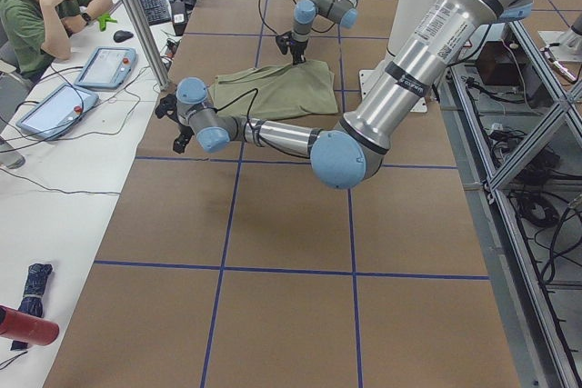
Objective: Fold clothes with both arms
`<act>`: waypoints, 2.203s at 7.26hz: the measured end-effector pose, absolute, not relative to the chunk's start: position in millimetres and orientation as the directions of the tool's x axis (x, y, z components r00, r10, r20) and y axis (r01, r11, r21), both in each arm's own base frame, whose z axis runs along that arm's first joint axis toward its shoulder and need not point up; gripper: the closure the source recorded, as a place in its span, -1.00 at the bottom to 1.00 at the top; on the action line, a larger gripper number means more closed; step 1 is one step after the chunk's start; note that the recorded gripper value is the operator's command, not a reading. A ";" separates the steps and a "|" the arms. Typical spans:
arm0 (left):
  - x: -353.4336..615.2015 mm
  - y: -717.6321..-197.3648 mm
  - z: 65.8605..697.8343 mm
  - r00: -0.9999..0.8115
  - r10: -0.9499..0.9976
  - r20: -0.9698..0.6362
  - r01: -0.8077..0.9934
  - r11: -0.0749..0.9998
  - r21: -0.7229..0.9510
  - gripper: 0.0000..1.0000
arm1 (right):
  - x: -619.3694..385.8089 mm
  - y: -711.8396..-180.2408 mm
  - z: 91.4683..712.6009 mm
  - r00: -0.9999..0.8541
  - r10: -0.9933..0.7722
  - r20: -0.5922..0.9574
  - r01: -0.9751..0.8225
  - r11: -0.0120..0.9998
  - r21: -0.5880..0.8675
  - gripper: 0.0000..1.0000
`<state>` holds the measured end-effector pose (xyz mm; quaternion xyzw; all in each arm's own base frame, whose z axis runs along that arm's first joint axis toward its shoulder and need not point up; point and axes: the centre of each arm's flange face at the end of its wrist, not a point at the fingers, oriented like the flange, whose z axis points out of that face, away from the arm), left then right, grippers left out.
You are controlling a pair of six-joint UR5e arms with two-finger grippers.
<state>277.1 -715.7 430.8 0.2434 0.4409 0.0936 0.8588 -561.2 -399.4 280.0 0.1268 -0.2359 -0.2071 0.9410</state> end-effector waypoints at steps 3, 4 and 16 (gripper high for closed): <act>277.2 -715.7 430.4 0.593 0.376 -0.712 0.054 0.864 0.501 -1.00 | -539.2 -393.0 298.7 0.811 -0.436 0.390 0.318 0.889 0.331 -1.00; 277.3 -715.8 430.0 0.593 0.377 -0.712 0.054 0.863 0.502 -1.00 | -535.2 -397.2 299.4 0.814 -0.428 0.392 0.310 0.891 0.331 -1.00; 278.2 -715.1 425.8 0.590 0.375 -0.715 0.059 0.864 0.501 -1.00 | -569.4 -486.4 266.6 0.829 -0.329 0.453 0.165 0.917 0.363 -1.00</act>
